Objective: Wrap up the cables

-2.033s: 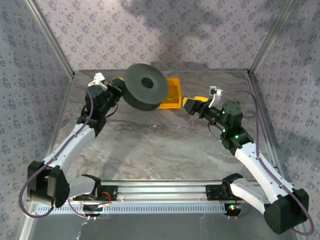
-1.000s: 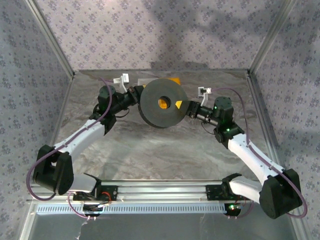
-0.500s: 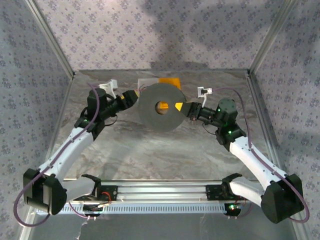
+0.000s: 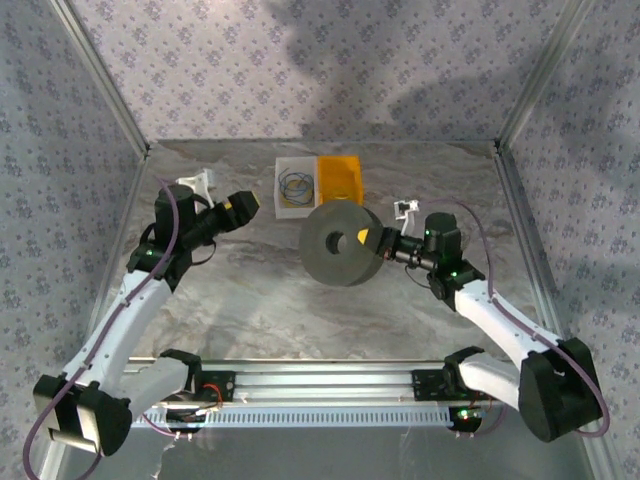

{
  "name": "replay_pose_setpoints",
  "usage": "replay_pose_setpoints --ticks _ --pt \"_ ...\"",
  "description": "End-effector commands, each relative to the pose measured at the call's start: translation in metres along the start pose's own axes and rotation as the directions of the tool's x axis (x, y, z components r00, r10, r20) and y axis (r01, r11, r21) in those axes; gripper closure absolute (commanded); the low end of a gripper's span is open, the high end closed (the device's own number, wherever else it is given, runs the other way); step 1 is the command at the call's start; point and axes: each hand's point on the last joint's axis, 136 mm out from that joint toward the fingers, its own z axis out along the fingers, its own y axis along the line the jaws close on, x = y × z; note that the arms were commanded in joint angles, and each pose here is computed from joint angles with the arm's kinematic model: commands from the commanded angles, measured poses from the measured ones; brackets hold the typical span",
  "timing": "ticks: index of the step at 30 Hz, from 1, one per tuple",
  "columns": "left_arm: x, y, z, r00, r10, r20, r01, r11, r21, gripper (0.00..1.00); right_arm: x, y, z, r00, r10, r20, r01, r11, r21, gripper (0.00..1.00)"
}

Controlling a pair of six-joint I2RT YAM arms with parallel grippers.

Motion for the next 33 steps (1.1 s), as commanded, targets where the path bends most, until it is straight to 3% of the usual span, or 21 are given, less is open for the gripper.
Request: replay_pose_setpoints --ticks 1,5,16,21,28,31,33 --pt "0.002 0.008 -0.018 0.998 0.07 -0.007 -0.071 0.995 -0.074 0.12 0.002 -0.004 0.004 1.0 0.004 0.001 -0.004 1.0 -0.02 1.0" --pt "0.015 0.025 -0.024 0.994 0.102 -0.042 -0.107 0.983 -0.151 0.01 0.013 -0.021 0.013 0.999 0.044 -0.032 -0.044 0.999 0.003 1.0" --pt "0.062 0.051 -0.013 0.961 0.183 -0.209 -0.239 0.926 -0.291 0.0 0.074 -0.075 0.05 0.955 0.191 -0.227 -0.16 0.976 0.147 1.0" --pt "0.076 0.062 -0.009 0.957 0.159 -0.241 -0.233 0.919 -0.319 0.0 0.118 -0.101 0.058 0.902 0.158 -0.402 -0.023 0.946 0.322 1.0" --pt "0.087 0.071 -0.007 0.951 0.145 -0.274 -0.236 0.911 -0.338 0.0 0.15 -0.124 0.049 0.858 0.151 -0.492 0.088 0.899 0.429 1.0" --pt "0.089 0.074 -0.007 0.951 0.145 -0.274 -0.238 0.909 -0.342 0.0 0.154 -0.126 0.045 0.848 0.141 -0.511 0.123 0.885 0.448 0.91" --pt "0.089 0.075 -0.006 0.949 0.15 -0.277 -0.243 0.907 -0.344 0.0 0.154 -0.126 0.042 0.845 0.133 -0.518 0.146 0.874 0.463 0.75"
